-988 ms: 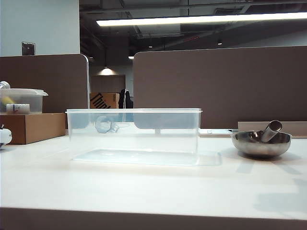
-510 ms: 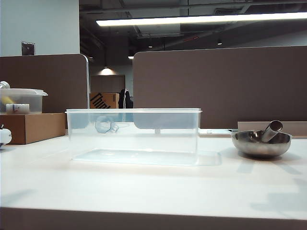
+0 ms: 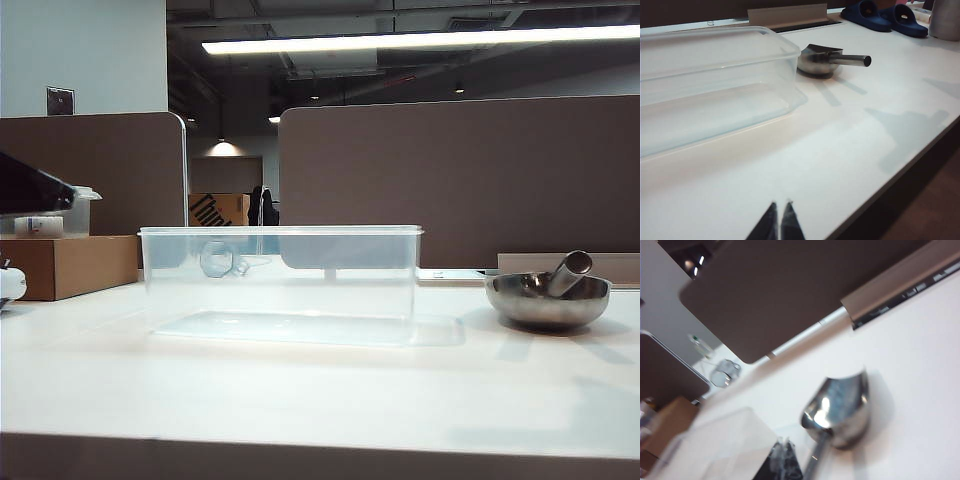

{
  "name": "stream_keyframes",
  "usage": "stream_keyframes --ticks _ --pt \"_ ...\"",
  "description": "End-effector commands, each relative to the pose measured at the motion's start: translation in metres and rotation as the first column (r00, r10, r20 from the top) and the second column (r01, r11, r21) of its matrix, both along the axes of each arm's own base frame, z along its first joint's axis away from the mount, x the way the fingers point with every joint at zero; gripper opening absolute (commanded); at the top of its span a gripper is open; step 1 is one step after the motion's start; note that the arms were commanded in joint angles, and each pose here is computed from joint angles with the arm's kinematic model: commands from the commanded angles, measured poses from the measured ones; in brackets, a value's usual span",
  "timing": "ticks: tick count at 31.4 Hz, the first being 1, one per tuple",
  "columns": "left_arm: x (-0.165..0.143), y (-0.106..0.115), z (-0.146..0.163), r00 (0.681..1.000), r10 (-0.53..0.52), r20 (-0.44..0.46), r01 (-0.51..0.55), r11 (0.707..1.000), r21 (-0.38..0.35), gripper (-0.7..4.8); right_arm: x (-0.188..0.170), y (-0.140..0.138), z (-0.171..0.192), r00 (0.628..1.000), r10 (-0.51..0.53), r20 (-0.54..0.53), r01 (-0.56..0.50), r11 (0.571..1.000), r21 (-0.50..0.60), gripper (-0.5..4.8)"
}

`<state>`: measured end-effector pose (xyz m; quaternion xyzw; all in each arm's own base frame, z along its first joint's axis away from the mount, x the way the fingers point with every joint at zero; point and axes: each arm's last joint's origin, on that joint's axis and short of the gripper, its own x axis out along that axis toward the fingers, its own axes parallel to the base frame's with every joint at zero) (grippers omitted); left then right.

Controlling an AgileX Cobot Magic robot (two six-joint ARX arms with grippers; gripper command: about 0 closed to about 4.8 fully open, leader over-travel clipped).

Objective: Pick up the metal ice scoop from the table and place it inside the transparent plastic box.

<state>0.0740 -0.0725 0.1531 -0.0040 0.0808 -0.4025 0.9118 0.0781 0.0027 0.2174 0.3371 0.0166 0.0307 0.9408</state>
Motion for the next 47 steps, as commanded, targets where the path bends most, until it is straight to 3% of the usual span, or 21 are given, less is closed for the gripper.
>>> stream_keyframes --ticks 1,5,7,9,11,15,18,19,23,25,31,35,37,43,47 --pt "0.000 0.000 0.000 1.000 -0.007 0.003 0.007 1.000 -0.004 0.21 -0.013 0.000 0.036 1.000 0.003 -0.005 -0.003 1.000 0.014 -0.01" --pt "0.000 0.000 0.000 1.000 -0.007 0.003 0.007 1.000 -0.004 0.21 -0.014 0.000 0.076 0.998 0.023 -0.058 -0.025 0.999 -0.041 0.03" --pt "0.000 0.000 0.000 1.000 -0.006 0.003 0.006 1.000 -0.004 0.21 -0.005 0.002 0.095 0.990 0.058 -0.129 -0.064 0.997 -0.045 0.34" --pt "0.000 0.000 0.000 1.000 -0.007 0.003 0.007 1.000 -0.003 0.21 0.009 0.004 0.110 0.966 0.136 -0.219 -0.148 0.988 -0.042 0.35" --pt "0.000 0.000 0.000 1.000 -0.007 0.003 0.007 1.000 -0.004 0.21 0.030 0.007 0.126 0.915 0.221 -0.337 -0.247 0.968 -0.036 0.35" --pt "0.000 0.000 0.000 1.000 -0.006 0.003 0.006 1.000 -0.004 0.21 0.084 0.013 0.149 0.775 0.333 -0.537 -0.406 0.914 -0.019 0.35" --pt "0.000 0.000 0.000 1.000 -0.007 0.003 0.007 1.000 -0.004 0.21 0.124 0.021 0.154 0.660 0.344 -0.668 -0.466 0.885 -0.005 0.43" --pt "0.000 0.000 0.000 1.000 -0.007 0.003 0.007 1.000 -0.003 0.21 0.137 0.023 0.153 0.617 0.341 -0.709 -0.476 0.880 0.009 0.71" --pt "0.000 0.000 0.000 1.000 -0.006 0.003 0.006 1.000 -0.003 0.21 0.187 0.036 0.135 0.399 0.339 -0.852 -0.548 0.833 0.074 3.09" --pt "0.000 0.000 0.000 1.000 -0.007 0.003 0.007 1.000 -0.004 0.21 0.205 0.048 0.119 0.297 0.322 -0.899 -0.597 0.797 0.088 3.38" --pt "0.000 0.000 0.000 1.000 -0.006 0.002 0.006 1.000 -0.003 0.21 0.239 0.070 0.069 0.147 0.204 -0.968 -0.624 0.778 0.069 3.38" --pt "0.000 0.000 0.000 1.000 -0.007 0.002 0.007 1.000 -0.003 0.21 0.251 0.077 0.048 0.116 0.102 -0.988 -0.610 0.793 0.010 3.38" --pt "0.000 0.000 0.000 1.000 -0.006 0.002 0.006 1.000 -0.003 0.21 0.255 0.079 0.042 0.113 0.098 -0.989 -0.612 0.791 0.009 3.38" --pt "0.000 0.000 0.000 1.000 -0.007 0.002 0.007 1.000 -0.003 0.21 0.271 0.083 0.025 0.149 0.105 -0.983 -0.595 0.804 -0.004 3.37" --pt "0.000 0.000 0.000 1.000 -0.007 0.002 0.007 1.000 -0.003 0.21 0.276 0.084 0.013 0.124 0.095 -0.988 -0.591 0.807 0.004 3.32"
